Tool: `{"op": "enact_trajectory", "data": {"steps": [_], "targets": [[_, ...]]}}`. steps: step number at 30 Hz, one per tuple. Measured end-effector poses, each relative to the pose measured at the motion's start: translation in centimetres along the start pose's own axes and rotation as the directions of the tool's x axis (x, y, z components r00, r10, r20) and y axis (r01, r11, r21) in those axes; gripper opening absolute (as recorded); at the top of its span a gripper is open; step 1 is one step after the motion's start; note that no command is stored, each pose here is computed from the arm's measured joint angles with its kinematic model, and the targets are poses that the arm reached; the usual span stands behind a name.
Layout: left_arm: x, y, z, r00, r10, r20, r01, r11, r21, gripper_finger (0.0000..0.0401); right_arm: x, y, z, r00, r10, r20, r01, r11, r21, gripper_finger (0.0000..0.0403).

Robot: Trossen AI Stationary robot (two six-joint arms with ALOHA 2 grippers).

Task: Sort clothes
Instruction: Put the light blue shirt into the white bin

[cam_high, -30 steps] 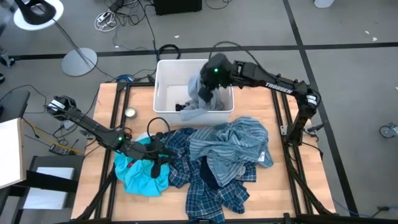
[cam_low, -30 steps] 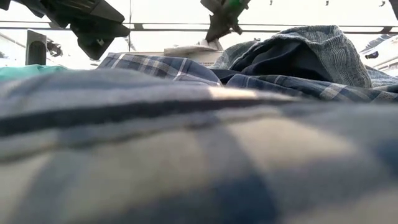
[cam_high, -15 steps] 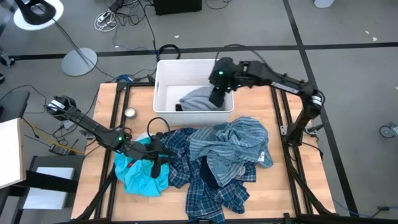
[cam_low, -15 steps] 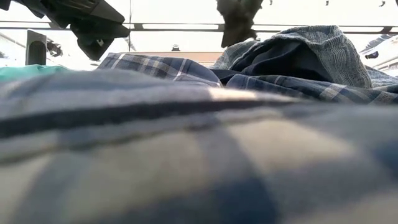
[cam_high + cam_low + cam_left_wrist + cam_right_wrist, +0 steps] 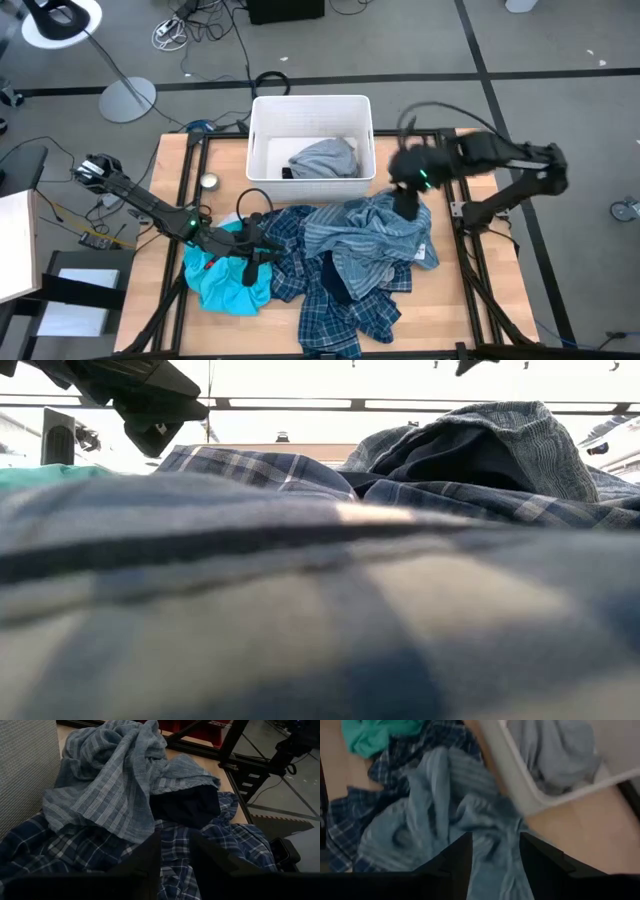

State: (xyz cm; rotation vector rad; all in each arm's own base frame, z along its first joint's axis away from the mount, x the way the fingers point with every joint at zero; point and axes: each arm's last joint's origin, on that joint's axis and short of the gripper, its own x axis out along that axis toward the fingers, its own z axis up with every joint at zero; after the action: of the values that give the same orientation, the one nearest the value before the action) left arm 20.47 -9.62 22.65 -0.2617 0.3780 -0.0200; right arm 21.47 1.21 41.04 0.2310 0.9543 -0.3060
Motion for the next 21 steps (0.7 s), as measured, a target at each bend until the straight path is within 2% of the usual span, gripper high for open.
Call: {"op": "enact_trajectory", "data": {"steps": [5,9,15,21], "targets": [[0.0,0.0,0.0,1.000,0.000,0.001,0.000,1.000,-0.008,0.0107,0.9,2.2,-5.2,1.000,0.010,0.003,-0.010,1.000,-0.009,0.0161],[0.0,0.0,0.0,1.000,0.000,0.001,0.000,1.000,-0.010,0.0107,3.0,3.2,-8.5,1.000,0.002,0.009,-0.002,0.999,-0.042,0.0160],[0.0,0.0,0.0,1.000,0.000,0.001,0.000,1.000,-0.014,0.0107,8.1,4.5,-11.7,1.000,0.012,-0.004,-0.013,0.992,-0.125,0.0162],[0.0,0.0,0.0,1.000,0.006,0.004,-0.006,1.000,-0.015,0.0107,13.4,4.7,-13.8,0.998,0.016,0.056,-0.010,0.994,-0.110,0.0169]]}}
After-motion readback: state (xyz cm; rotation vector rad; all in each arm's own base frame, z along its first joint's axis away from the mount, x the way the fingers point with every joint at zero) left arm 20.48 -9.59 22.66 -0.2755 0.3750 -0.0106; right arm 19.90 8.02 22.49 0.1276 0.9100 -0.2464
